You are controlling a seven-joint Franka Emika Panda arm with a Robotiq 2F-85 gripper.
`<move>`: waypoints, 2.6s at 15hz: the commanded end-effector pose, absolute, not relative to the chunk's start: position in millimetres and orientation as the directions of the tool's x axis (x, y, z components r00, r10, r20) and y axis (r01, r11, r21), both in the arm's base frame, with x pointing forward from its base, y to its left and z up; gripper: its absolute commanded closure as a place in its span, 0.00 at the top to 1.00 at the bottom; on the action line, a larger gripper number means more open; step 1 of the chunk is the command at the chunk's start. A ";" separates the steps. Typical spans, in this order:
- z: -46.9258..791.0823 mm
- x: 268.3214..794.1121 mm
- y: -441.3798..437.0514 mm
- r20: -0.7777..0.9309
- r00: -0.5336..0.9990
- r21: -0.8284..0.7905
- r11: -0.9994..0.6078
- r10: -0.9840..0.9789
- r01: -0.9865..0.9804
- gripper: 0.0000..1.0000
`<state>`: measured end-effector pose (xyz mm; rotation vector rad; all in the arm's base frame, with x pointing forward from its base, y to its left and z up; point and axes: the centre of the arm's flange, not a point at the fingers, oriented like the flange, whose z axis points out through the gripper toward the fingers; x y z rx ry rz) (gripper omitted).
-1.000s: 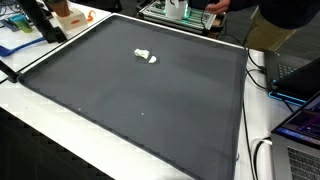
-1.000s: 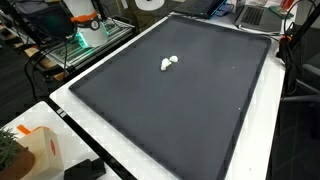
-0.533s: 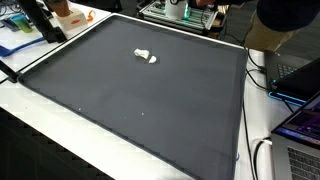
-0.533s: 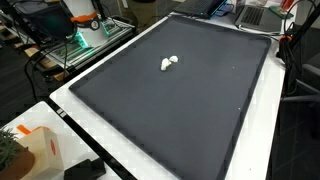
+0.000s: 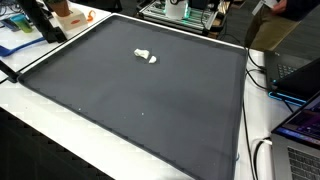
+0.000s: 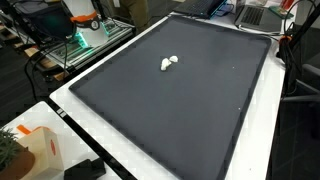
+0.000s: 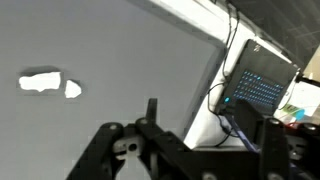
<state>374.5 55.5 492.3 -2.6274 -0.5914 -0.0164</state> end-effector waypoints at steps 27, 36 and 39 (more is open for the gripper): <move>330.4 373.1 88.3 0.165 0.986 0.021 -0.999 0.038 0.035 1.00; 295.4 395.9 89.3 0.175 0.984 -0.030 -0.999 0.027 0.033 1.00; 273.7 399.9 90.3 0.220 0.975 -0.106 -0.994 -0.024 -0.001 1.00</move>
